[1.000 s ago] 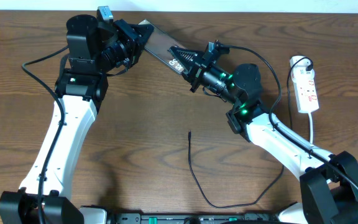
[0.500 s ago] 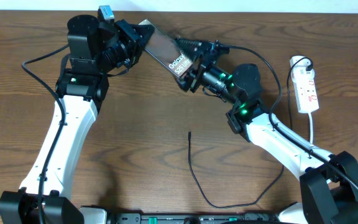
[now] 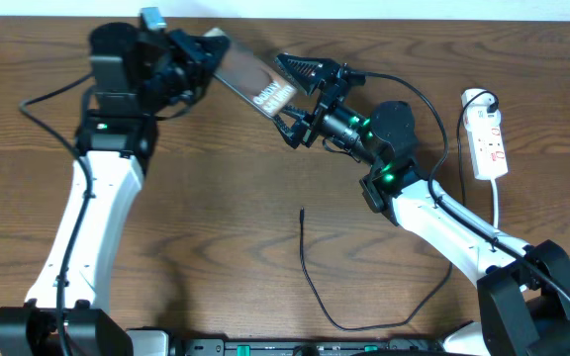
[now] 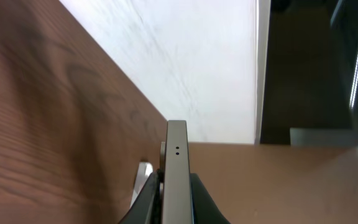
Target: Plug charger to phone and switch on socket
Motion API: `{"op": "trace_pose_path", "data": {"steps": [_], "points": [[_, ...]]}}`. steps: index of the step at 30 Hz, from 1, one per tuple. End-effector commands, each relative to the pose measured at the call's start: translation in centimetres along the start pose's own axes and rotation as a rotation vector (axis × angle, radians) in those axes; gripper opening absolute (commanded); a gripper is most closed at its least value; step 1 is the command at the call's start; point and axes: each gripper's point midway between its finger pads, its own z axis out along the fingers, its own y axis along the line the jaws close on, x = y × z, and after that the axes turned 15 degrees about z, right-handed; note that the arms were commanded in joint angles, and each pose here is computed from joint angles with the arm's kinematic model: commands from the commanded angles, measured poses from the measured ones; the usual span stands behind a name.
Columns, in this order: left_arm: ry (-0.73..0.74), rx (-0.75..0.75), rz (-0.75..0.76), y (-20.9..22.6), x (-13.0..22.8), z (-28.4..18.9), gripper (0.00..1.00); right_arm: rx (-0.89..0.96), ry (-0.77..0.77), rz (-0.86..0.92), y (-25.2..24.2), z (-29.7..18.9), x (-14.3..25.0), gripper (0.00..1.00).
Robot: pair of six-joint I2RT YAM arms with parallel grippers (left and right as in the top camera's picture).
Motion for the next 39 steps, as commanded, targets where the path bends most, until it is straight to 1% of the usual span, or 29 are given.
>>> {"op": "trace_pose_path", "data": {"steps": [1, 4, 6, 12, 15, 17, 19, 22, 25, 27, 30, 33, 39], "points": [[-0.009, 0.042, 0.001, 0.4, -2.5, -2.4, 0.07, -0.009, 0.02, -0.078, 0.5, 0.2, 0.8, 0.99], [0.001, 0.069, -0.014, 1.1, -3.8, -4.2, 0.08, -0.012, 0.016, -0.139, 0.6, 0.2, 0.6, 0.99], [0.019, 0.103, -0.006, 1.4, -4.5, -5.6, 0.07, -0.004, 0.027, -0.22, 0.6, 0.0, 0.6, 0.99], [0.108, 0.249, 0.125, 1.0, -5.1, -10.2, 0.07, -0.022, 0.097, -0.505, 1.4, -0.5, 1.5, 0.99], [0.131, 0.292, 0.174, 1.0, -5.1, -11.7, 0.08, -0.017, 0.118, -0.588, 2.0, -0.6, 1.6, 0.99], [0.138, 0.312, 0.201, 1.0, -5.1, -12.5, 0.07, 0.026, 0.136, -0.622, 2.2, -0.4, 1.4, 0.99], [0.139, 0.324, 0.224, 1.1, -5.2, -13.2, 0.08, 0.112, 0.151, -0.664, 2.3, 0.0, 1.1, 0.99], [0.135, 0.326, 0.229, 1.2, -5.4, -13.5, 0.07, 0.308, 0.11, -0.737, 2.2, 0.2, 0.1, 0.99], [0.132, 0.326, 0.243, 1.2, -5.4, -13.5, 0.08, 0.486, -0.024, -0.789, 2.8, -0.9, -1.1, 0.99], [0.13, 0.326, 0.251, 1.2, -5.4, -13.5, 0.08, 0.616, -0.15, -0.8, 3.5, -2.7, -2.1, 0.99], [0.13, 0.327, 0.251, 1.2, -5.4, -13.5, 0.07, 0.735, -0.247, -0.799, 4.0, -4.9, -2.4, 0.99], [0.13, 0.327, 0.251, 1.2, -5.4, -13.5, 0.08, 0.804, -0.246, -0.781, 3.4, -6.2, -2.1, 0.99], [0.135, 0.331, 0.251, 1.2, -5.3, -13.6, 0.08, 0.981, -0.207, -0.722, -0.2, -8.7, -2.6, 0.99]]}}
